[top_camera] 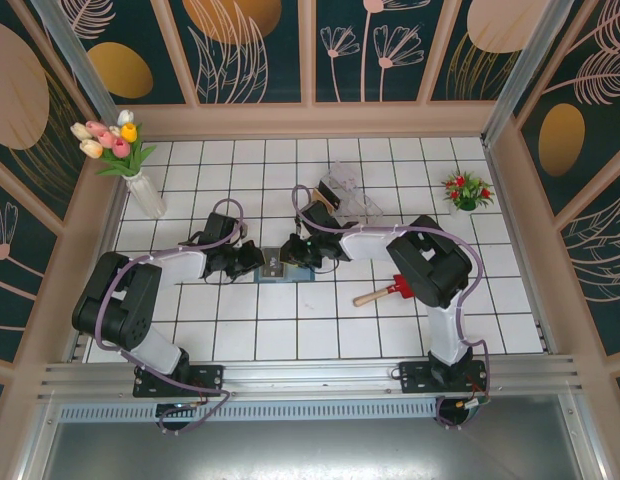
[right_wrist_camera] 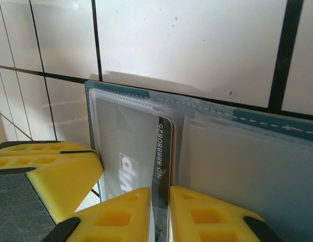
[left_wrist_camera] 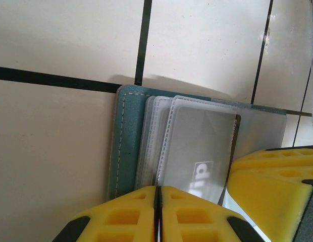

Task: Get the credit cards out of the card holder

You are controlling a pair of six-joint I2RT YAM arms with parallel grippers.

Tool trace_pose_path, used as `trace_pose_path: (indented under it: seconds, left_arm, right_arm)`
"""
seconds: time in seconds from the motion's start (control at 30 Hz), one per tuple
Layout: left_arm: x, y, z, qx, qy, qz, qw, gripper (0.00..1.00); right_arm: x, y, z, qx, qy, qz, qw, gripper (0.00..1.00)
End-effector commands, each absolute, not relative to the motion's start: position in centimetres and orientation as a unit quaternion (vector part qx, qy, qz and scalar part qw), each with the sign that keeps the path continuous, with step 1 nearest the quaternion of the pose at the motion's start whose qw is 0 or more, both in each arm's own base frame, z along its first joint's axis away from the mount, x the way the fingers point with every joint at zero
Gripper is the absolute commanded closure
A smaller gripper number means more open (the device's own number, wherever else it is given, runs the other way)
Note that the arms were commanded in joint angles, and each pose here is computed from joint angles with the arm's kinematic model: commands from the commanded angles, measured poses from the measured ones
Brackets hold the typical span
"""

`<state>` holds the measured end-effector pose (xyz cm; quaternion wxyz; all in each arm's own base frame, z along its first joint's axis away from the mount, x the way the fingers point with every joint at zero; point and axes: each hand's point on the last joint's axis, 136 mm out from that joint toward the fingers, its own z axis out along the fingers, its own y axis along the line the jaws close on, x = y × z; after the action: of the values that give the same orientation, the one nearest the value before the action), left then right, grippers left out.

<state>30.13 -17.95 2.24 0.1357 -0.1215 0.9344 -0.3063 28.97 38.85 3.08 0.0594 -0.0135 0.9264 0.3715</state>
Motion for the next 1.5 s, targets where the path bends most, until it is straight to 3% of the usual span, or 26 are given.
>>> trace_pose_path:
  seconds: [0.0,0.3,0.6,0.73,1.27,1.47]
  left_arm:
    - [28.6,-17.1,0.4,-0.133,0.945,-0.278,0.111,0.88]
    - [28.5,-17.2,0.2,-0.132,0.944,-0.283,0.108,0.88]
    - [28.6,-16.8,0.3,-0.136,0.946,-0.272,0.114,0.85]
    - [28.7,-16.7,0.6,-0.143,0.945,-0.268,0.119,0.82]
    - [29.3,-16.4,1.2,-0.134,0.949,-0.255,0.13,0.87]
    - [30.5,-17.3,3.7,-0.114,0.941,-0.281,0.152,0.87]
  right_arm:
    - [28.7,38.6,1.6,-0.02,0.937,0.345,0.055,0.8]
    - [28.5,40.1,2.6,-0.031,0.921,0.386,0.048,0.84]
    - [28.9,38.8,2.5,-0.016,0.926,0.373,0.055,0.97]
    - [28.9,37.8,3.2,-0.014,0.927,0.369,0.062,0.98]
    - [28.5,36.4,3.7,-0.01,0.93,0.362,0.061,0.97]
    - [28.5,36.7,3.6,-0.013,0.929,0.366,0.058,0.97]
